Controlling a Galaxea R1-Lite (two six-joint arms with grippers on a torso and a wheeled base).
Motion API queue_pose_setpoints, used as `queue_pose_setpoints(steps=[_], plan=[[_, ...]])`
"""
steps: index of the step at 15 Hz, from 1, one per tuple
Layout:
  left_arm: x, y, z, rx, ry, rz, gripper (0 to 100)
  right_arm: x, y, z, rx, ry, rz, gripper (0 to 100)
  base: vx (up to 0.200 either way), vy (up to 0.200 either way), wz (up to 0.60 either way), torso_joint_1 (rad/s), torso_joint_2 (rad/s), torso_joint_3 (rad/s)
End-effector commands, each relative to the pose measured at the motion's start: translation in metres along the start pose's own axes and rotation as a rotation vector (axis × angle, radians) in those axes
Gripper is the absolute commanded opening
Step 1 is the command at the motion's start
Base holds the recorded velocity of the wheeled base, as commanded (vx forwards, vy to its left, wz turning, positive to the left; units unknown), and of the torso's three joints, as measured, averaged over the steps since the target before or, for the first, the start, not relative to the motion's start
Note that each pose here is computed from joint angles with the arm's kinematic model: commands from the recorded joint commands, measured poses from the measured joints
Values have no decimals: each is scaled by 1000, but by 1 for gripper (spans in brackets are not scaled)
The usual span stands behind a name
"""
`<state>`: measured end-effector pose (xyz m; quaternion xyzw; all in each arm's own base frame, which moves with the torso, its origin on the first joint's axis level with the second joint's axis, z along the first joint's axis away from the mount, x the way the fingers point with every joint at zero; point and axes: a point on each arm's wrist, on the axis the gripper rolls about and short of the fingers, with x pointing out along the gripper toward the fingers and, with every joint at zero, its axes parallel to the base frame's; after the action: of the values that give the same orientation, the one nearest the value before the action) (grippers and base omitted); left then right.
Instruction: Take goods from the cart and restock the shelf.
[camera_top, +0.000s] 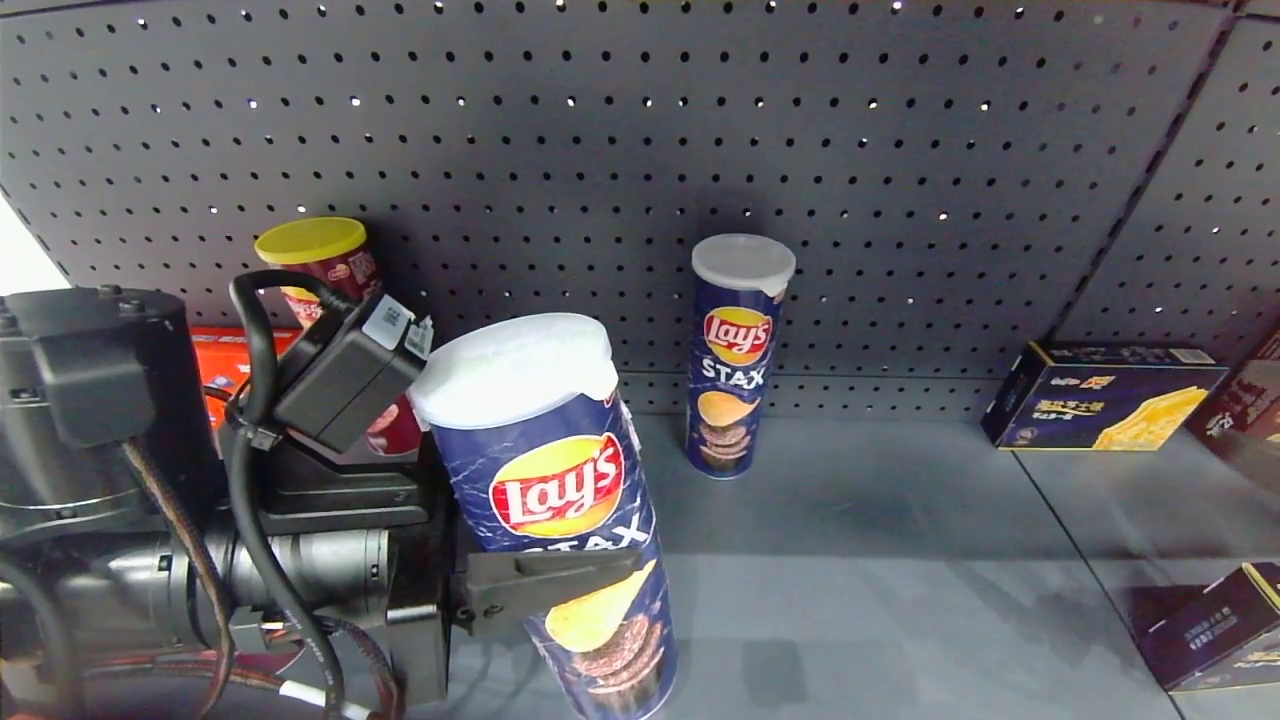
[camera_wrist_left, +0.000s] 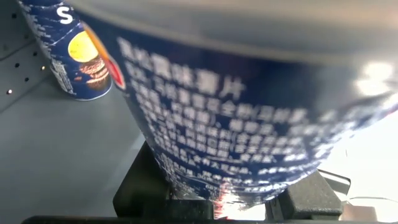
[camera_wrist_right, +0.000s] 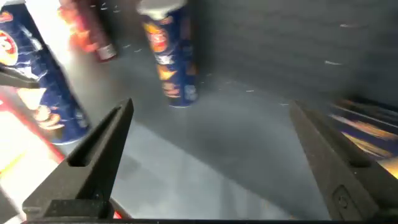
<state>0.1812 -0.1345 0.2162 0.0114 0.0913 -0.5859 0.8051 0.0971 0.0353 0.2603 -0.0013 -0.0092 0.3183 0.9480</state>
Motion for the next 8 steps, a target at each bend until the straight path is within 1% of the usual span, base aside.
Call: queue_pose_setpoints(steps=[1,3,4,5,7,8], plan=[[1,0,0,0,0,0,0,61,-16,-17,60,136,124,100,0,0,0,0,0,0],[0,1,0,-1,1,5,0,82,-22,-14,41,135,131,100,0,0,0,0,0,0],[0,1,-1,-6,4,6,0,94,-25,-11,13,133,156,100,0,0,0,0,0,0],[0,1,-2,-5,5,6,0,102,-28,-10,-34,119,216,100,0,0,0,0,0,0],[0,1,-2,-6,7,6,0,112,-30,-14,-76,104,302,100,0,0,0,0,0,0],[0,1,-2,-6,7,6,0,117,-29,-15,-96,81,335,100,0,0,0,0,0,0]])
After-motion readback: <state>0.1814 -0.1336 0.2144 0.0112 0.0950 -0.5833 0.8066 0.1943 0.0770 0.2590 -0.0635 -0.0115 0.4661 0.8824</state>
